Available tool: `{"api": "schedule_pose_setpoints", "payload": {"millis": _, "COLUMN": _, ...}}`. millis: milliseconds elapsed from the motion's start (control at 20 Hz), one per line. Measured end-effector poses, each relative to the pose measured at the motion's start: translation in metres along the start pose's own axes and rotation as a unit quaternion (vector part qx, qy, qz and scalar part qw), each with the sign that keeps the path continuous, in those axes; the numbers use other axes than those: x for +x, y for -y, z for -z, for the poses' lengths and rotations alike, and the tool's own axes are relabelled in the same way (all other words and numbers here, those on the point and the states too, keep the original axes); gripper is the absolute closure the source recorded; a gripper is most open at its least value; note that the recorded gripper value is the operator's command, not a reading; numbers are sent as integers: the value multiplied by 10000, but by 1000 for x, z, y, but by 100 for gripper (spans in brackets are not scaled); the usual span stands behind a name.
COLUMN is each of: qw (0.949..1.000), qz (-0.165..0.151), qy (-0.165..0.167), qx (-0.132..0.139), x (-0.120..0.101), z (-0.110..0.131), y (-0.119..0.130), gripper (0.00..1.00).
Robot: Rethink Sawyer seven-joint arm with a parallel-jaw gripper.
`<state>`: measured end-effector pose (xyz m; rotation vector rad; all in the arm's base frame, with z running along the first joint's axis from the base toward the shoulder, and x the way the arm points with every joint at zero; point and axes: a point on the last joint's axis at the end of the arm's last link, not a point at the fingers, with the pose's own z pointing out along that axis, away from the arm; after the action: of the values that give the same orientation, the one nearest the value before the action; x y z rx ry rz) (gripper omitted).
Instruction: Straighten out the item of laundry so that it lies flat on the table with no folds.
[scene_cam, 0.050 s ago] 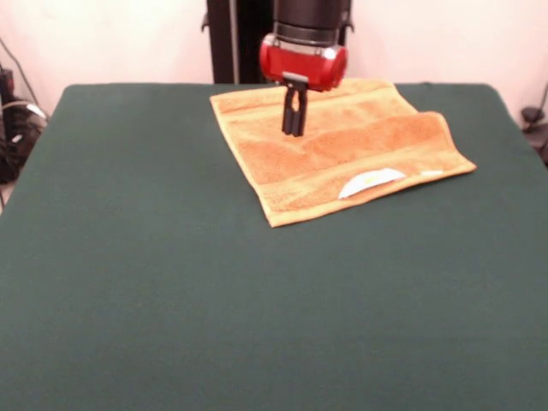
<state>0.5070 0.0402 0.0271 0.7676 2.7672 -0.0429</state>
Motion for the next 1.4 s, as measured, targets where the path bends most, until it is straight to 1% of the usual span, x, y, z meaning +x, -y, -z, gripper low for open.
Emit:
{"api": "schedule_pose_setpoints", "payload": {"millis": 300, "qw": 9996, "qz": -279, "qy": -79, "qx": 12, "x": 22, "z": -7, "y": -19, "gripper": 100}}
{"api": "schedule_pose_setpoints", "payload": {"millis": 450, "qw": 9993, "qz": -372, "qy": -76, "qx": 11, "x": 28, "z": -8, "y": -25, "gripper": 100}}
{"api": "schedule_pose_setpoints", "payload": {"millis": 700, "qw": 9982, "qz": -578, "qy": -142, "qx": 24, "x": 44, "z": -11, "y": -38, "gripper": 100}}
{"api": "schedule_pose_setpoints", "payload": {"millis": 1050, "qw": 9964, "qz": -832, "qy": -151, "qx": 56, "x": 55, "z": -19, "y": -38, "gripper": 100}}
{"api": "schedule_pose_setpoints", "payload": {"millis": 1350, "qw": 9954, "qz": -949, "qy": -90, "qx": 104, "x": 67, "z": -35, "y": -32, "gripper": 100}}
{"api": "schedule_pose_setpoints", "payload": {"millis": 1400, "qw": 9952, "qz": -968, "qy": -96, "qx": 128, "x": 74, "z": -40, "y": -30, "gripper": 100}}
